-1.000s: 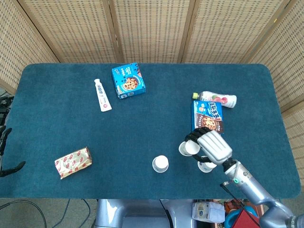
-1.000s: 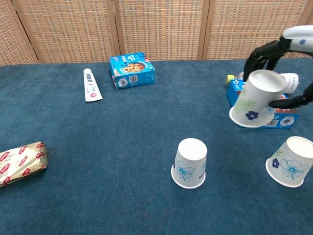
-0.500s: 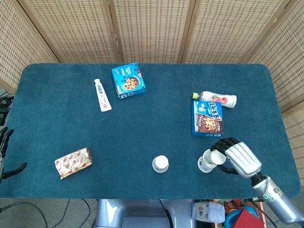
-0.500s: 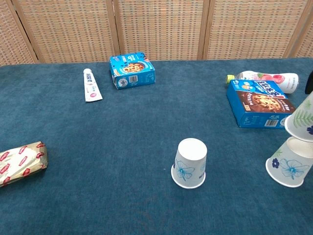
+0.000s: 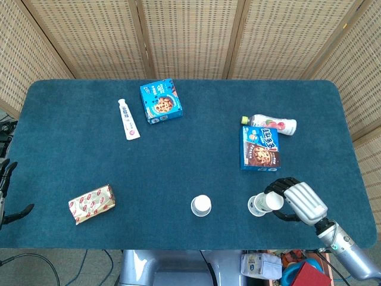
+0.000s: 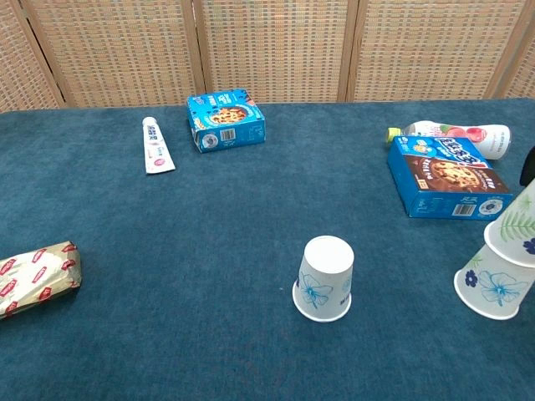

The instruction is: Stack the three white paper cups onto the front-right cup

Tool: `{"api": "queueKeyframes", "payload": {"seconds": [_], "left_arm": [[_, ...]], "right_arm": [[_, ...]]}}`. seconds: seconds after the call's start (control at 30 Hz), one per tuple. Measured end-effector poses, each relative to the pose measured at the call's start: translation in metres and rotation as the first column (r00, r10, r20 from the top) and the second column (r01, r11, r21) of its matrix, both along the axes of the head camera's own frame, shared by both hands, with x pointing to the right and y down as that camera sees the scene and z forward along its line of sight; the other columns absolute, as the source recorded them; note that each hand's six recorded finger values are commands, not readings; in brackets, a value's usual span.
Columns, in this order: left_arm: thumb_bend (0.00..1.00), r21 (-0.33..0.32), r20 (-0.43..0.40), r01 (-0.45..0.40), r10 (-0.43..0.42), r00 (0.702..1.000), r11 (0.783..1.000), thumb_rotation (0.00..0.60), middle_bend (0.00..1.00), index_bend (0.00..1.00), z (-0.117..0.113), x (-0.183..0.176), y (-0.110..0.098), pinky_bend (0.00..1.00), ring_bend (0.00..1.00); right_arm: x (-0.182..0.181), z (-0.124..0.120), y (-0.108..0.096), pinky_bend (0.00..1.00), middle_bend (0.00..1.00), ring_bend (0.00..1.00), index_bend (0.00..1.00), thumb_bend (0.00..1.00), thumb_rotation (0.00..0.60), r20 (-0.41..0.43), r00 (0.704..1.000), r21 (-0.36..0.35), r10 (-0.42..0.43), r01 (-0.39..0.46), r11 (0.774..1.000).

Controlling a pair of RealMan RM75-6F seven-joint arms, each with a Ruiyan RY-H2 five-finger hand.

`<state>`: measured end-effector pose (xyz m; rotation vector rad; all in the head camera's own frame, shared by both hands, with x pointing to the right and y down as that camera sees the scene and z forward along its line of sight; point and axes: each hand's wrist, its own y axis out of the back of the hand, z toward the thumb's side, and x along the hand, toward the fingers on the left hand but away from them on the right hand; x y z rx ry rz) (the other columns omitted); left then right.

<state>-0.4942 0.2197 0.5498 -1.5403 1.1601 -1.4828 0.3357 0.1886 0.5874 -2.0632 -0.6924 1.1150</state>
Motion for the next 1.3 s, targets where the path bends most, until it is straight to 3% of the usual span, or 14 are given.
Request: {"api": "queueKeyframes", "payload": {"seconds": [0.37,0.5,0.57,0.63,0.7,0.9,1.3], "left_arm": [[0.18,-0.001,0.0,0.003,-0.003,1.0,1.0,0.6,0.0,0.0,0.0,-0.001,0.0,0.0,0.0],[0.18,-0.002,0.001,0.003,-0.003,1.0,1.0,0.6,0.0,0.0,0.0,-0.001,-0.001,0.0,0.0],[0.18,-0.004,0.002,0.003,-0.003,1.0,1.0,0.6,0.0,0.0,0.001,-0.001,-0.001,0.0,0.0],[0.18,-0.004,0.003,0.002,-0.002,1.0,1.0,0.6,0.0,0.0,0.001,-0.001,-0.001,0.0,0.0],[0.18,-0.004,0.005,0.002,-0.002,1.0,1.0,0.6,0.0,0.0,0.001,-0.001,0.0,0.0,0.0],[0.18,-0.005,0.005,0.001,-0.001,1.0,1.0,0.6,0.0,0.0,0.001,0.0,0.0,0.0,0.0],[0.18,-0.004,0.004,-0.003,0.003,1.0,1.0,0.6,0.0,0.0,0.001,0.0,0.0,0.0,0.0]], "right_arm": [[-0.003,0.011,0.002,0.35,0.44,0.32,0.4,0.48,0.6,-0.009,1.0,-0.013,-0.011,0.011,1.0],[-0.002,0.012,0.002,0.34,0.37,0.27,0.4,0.48,0.6,-0.013,1.0,-0.014,-0.011,0.011,1.0],[-0.001,0.013,0.003,0.28,0.3,0.21,0.36,0.48,0.6,-0.017,1.0,-0.019,-0.015,0.014,1.0],[-0.001,0.013,0.004,0.12,0.2,0.11,0.3,0.47,0.6,-0.018,1.0,-0.027,-0.019,0.019,0.999],[0.0,0.014,0.006,0.03,0.12,0.04,0.26,0.43,0.6,-0.021,0.999,-0.047,-0.033,0.032,0.998],[0.0,0.01,0.009,0.0,0.01,0.0,0.2,0.28,0.6,-0.02,0.998,-0.06,-0.057,0.056,0.997],[-0.023,0.001,0.006,0.0,0.04,0.0,0.19,0.25,0.6,0.023,0.994,-0.036,-0.103,0.104,0.994]]}}
